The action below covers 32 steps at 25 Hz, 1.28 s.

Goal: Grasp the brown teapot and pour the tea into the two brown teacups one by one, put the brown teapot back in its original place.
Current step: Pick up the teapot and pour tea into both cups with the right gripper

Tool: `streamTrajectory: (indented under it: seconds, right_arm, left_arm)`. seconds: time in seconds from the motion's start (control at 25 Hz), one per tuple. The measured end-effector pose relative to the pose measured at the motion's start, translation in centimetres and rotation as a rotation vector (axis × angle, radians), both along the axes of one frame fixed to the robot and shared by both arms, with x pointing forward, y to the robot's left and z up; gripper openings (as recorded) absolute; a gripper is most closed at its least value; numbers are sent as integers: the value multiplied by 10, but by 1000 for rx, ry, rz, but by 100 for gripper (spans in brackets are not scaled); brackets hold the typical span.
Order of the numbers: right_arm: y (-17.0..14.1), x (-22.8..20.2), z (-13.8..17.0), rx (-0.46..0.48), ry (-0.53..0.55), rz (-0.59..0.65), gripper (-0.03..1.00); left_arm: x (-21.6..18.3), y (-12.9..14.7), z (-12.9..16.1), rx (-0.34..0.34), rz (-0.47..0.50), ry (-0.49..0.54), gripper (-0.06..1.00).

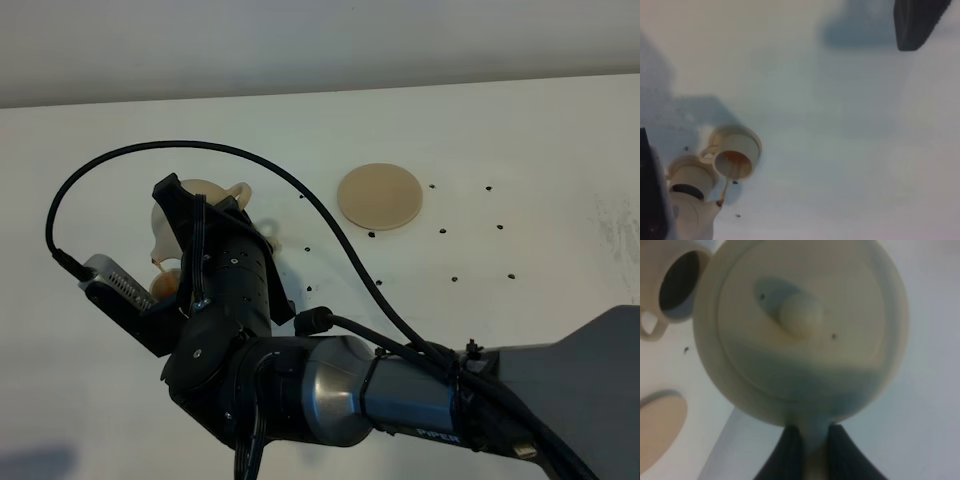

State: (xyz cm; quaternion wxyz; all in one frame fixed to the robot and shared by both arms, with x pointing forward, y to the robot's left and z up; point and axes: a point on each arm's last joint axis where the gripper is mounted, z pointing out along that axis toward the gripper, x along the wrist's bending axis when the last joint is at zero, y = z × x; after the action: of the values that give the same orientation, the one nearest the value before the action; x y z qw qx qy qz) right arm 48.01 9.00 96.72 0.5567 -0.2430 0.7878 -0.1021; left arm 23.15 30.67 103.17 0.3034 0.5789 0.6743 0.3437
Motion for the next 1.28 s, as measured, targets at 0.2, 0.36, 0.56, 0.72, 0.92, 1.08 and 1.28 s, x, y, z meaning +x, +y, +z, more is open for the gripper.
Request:
streamTrajectory:
  seconds: [0.2, 0.36, 0.56, 0.72, 0.92, 1.08, 1.28]
  right_arm:
    - [0, 0, 0, -12, 1, 10, 10]
    - [0, 0, 0, -26, -1, 15, 10]
    - [1, 0, 0, -52, -1, 34, 10]
    - [2, 0, -1, -63, 0, 44, 10]
    - [2, -1, -1, -74, -1, 50, 10]
    - [2, 0, -1, -76, -4, 51, 10]
    - [0, 3, 0, -79, -12, 47, 10]
  left_arm:
    - [0, 0, 0, 0, 0, 0, 43]
    - [0, 0, 0, 0, 0, 0, 43]
    - [0, 0, 0, 0, 0, 0, 43]
    - [0, 0, 0, 0, 0, 0, 43]
    - [0, 0, 0, 0, 0, 0, 43]
    - [0, 0, 0, 0, 0, 0, 43]
    - [0, 0, 0, 0, 0, 0, 43]
